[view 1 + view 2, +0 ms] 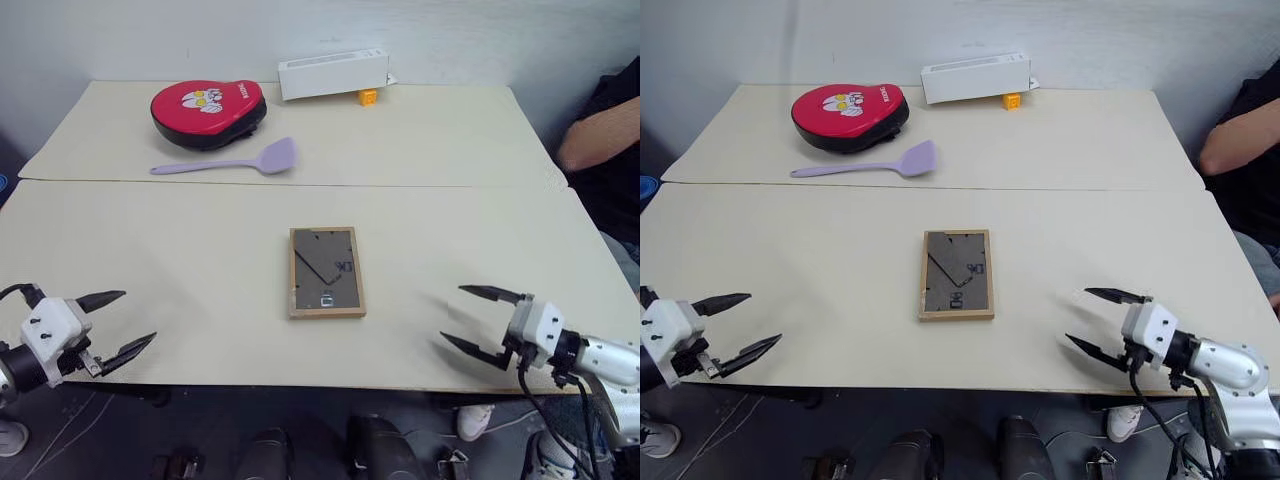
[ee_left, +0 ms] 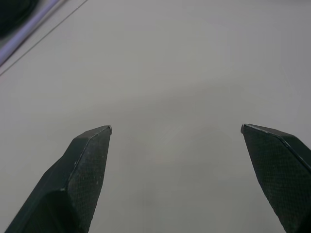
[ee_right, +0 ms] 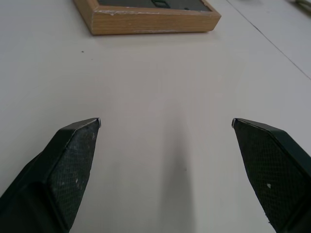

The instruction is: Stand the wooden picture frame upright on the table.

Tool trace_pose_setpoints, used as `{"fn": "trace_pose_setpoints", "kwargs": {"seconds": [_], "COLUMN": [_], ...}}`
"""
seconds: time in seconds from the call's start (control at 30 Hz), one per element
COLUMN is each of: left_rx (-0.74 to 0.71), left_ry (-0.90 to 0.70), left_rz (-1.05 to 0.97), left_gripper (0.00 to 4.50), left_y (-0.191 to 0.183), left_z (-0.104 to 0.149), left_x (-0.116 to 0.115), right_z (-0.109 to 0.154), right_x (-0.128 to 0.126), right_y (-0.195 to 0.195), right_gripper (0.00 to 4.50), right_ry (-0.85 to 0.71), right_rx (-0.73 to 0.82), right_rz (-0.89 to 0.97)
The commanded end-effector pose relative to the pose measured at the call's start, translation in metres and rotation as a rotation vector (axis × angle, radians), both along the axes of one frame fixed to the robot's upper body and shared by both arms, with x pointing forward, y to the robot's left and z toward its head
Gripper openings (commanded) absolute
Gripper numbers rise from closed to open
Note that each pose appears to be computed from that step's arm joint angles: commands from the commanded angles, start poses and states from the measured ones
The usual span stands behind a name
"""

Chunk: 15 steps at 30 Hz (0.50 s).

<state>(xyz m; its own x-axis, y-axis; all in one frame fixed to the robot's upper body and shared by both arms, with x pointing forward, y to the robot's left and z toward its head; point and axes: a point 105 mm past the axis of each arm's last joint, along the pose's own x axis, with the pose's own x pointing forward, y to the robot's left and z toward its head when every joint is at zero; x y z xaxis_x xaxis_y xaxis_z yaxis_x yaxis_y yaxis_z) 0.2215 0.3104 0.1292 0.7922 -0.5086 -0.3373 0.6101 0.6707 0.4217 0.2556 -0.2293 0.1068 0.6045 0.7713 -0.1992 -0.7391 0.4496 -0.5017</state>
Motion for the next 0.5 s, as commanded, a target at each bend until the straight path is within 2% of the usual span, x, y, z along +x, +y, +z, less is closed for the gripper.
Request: {"fn": "trace_pose_setpoints", "kwargs": {"seconds": [0.03, 0.2, 0.23, 0.3, 0.33, 0.43, 0.5], "left_rx": [0.021, -0.089, -0.126, -0.118, -0.117, -0.095, -0.110], "left_ry": [-0.010, 0.069, 0.085, 0.102, 0.119, 0.114, 0.092], "left_rz": [-0.029, -0.068, -0.125, -0.205, -0.224, -0.212, -0.187], "left_gripper": [4.50, 4.50, 4.50, 4.11, 3.84, 3.01, 2.30], "left_y": [-0.005, -0.029, -0.048, -0.078, -0.090, -0.108, -0.123], "left_z": [0.003, 0.003, 0.005, 0.005, 0.003, -0.001, -0.005], "left_x": [0.000, 0.003, 0.008, 0.022, 0.029, 0.050, 0.070], "right_z": [0.013, 0.020, 0.027, 0.028, 0.027, 0.025, 0.025], "right_x": [0.000, 0.007, 0.012, 0.020, 0.025, 0.039, 0.049], "right_y": [0.005, 0.014, 0.029, 0.052, 0.059, 0.067, 0.076], "right_gripper": [4.48, 4.48, 4.31, 3.88, 3.49, 2.54, 1.73], "right_ry": [-0.072, -0.081, -0.044, 0.062, 0.074, 0.036, -0.004], "right_rx": [0.000, 0.045, 0.103, 0.135, 0.111, 0.051, 0.030], "right_rz": [0.016, 0.023, 0.047, 0.072, 0.075, 0.045, 0.043]}}
